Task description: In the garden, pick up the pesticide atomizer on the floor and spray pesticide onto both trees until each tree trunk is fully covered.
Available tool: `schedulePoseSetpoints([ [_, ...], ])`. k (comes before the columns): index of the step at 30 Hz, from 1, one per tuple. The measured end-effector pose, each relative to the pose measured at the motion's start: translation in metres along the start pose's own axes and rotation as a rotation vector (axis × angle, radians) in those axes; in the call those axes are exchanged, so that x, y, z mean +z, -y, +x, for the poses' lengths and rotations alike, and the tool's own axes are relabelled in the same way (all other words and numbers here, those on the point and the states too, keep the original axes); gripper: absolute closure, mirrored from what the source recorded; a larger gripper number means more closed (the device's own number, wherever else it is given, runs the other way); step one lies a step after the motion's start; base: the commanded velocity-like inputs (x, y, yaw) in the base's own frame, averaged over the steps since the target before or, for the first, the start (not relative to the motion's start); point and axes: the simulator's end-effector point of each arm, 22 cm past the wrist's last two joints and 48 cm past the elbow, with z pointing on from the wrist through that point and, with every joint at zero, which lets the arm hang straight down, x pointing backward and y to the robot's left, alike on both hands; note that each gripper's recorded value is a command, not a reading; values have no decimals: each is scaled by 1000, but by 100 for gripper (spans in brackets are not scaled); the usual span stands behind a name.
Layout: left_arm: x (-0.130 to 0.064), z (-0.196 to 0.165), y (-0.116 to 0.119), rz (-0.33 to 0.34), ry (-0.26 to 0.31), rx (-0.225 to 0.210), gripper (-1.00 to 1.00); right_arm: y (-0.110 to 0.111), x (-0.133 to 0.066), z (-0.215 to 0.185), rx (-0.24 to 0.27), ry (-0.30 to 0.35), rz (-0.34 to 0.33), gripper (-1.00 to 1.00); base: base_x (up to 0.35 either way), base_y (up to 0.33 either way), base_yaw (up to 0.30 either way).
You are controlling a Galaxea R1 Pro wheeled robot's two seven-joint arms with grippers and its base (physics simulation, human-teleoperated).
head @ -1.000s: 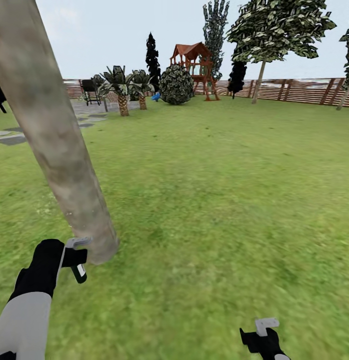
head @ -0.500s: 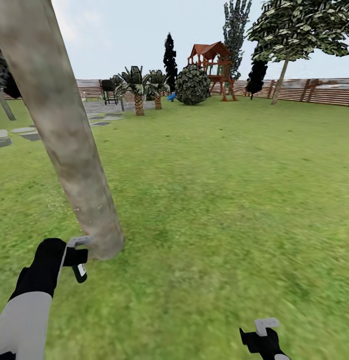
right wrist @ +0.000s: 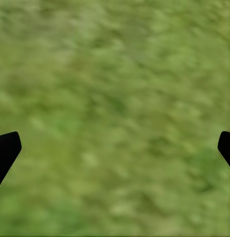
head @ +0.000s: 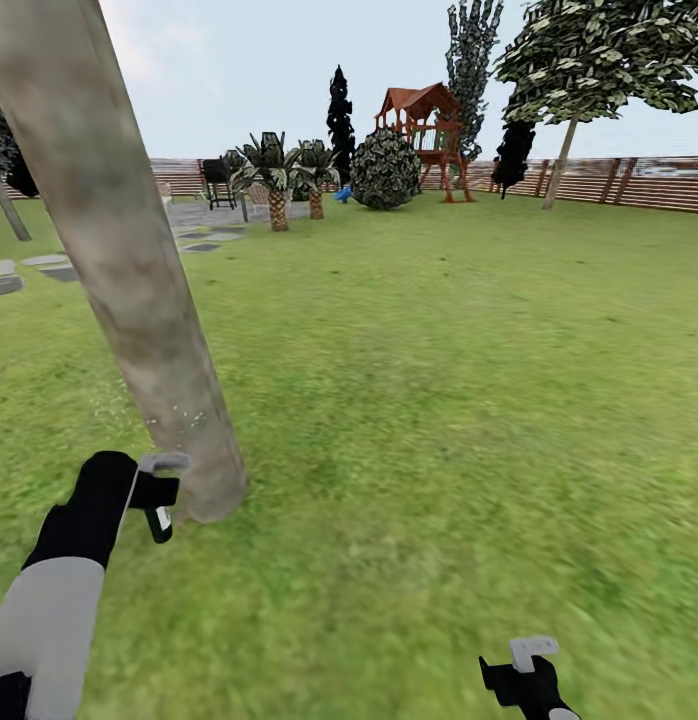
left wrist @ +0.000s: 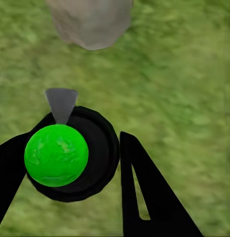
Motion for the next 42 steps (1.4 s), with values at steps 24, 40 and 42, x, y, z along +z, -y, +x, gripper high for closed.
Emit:
schedulePoseSetpoints([
  [24,-16,-17,-93,-115,-23,-41,100,0,0,0,0,0,0,-100,39,0,10],
  [40,-8,-18,-56,-61,-18,-31,100,2,0,0,0,1,3,-100,-30,-200,63],
  [42,-7,-17,-56,-62,-22,-30,100,2,1,0,0,1,3,-100,-127,-244,0],
])
